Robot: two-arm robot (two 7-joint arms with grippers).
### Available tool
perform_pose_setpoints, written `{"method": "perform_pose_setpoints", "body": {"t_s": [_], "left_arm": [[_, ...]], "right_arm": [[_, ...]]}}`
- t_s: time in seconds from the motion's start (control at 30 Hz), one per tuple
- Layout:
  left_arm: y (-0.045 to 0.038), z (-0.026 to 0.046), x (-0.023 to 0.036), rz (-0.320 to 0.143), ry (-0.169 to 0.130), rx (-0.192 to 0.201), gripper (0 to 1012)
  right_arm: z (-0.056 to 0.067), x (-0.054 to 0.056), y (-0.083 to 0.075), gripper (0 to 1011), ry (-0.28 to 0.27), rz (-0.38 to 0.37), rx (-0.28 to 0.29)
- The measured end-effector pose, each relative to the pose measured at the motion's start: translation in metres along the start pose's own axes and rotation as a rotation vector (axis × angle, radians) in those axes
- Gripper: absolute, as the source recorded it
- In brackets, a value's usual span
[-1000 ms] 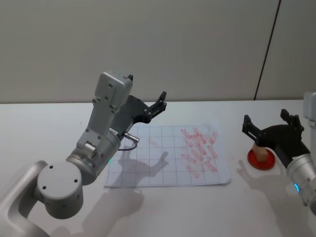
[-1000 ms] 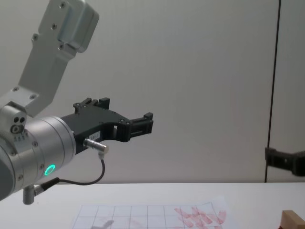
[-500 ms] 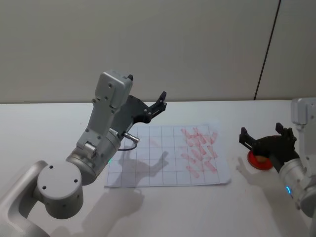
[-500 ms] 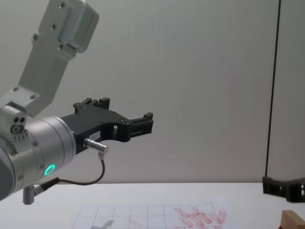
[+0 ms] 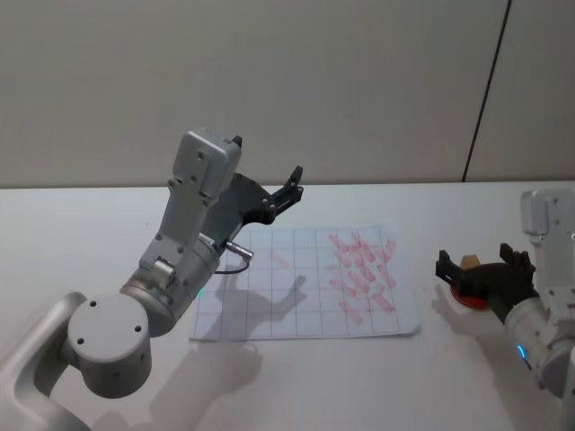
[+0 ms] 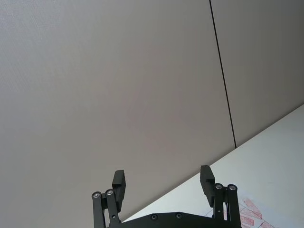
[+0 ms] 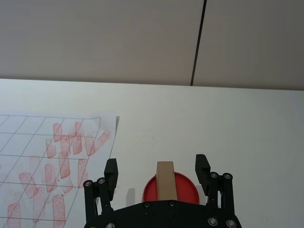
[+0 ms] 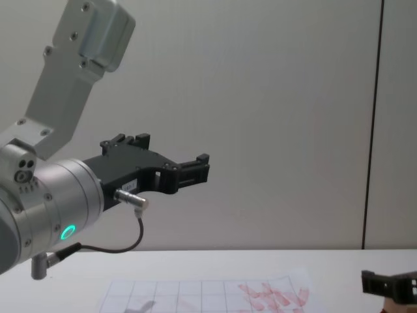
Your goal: Use the one hand to pick up the stamp and affix it onto the A4 paper.
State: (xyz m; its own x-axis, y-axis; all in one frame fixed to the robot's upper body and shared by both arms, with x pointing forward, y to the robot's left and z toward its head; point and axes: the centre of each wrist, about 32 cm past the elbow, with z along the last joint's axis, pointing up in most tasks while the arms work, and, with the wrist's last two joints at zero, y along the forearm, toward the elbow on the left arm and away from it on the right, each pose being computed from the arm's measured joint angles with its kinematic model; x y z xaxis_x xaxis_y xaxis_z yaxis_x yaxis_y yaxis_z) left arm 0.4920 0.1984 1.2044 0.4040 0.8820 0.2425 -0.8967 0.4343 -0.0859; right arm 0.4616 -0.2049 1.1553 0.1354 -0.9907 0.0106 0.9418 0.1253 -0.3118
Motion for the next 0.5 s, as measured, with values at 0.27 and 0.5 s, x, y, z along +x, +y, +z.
{"method": "perform_pose_setpoints", "body": {"t_s": [0.27,0.5], "left_arm": [[0.0000,0.0000,0.0000,0.000,0.000,0.000,1001],[0.0000,0.0000,0.0000,0.000,0.000,0.000,1001]], "right_arm": [[-0.0060,0.0030,0.0019,994,0.009,-0.008,-0.036],[-0.0106,0.0059,0.0047,816,0.012,-0.004,-0.054]]}}
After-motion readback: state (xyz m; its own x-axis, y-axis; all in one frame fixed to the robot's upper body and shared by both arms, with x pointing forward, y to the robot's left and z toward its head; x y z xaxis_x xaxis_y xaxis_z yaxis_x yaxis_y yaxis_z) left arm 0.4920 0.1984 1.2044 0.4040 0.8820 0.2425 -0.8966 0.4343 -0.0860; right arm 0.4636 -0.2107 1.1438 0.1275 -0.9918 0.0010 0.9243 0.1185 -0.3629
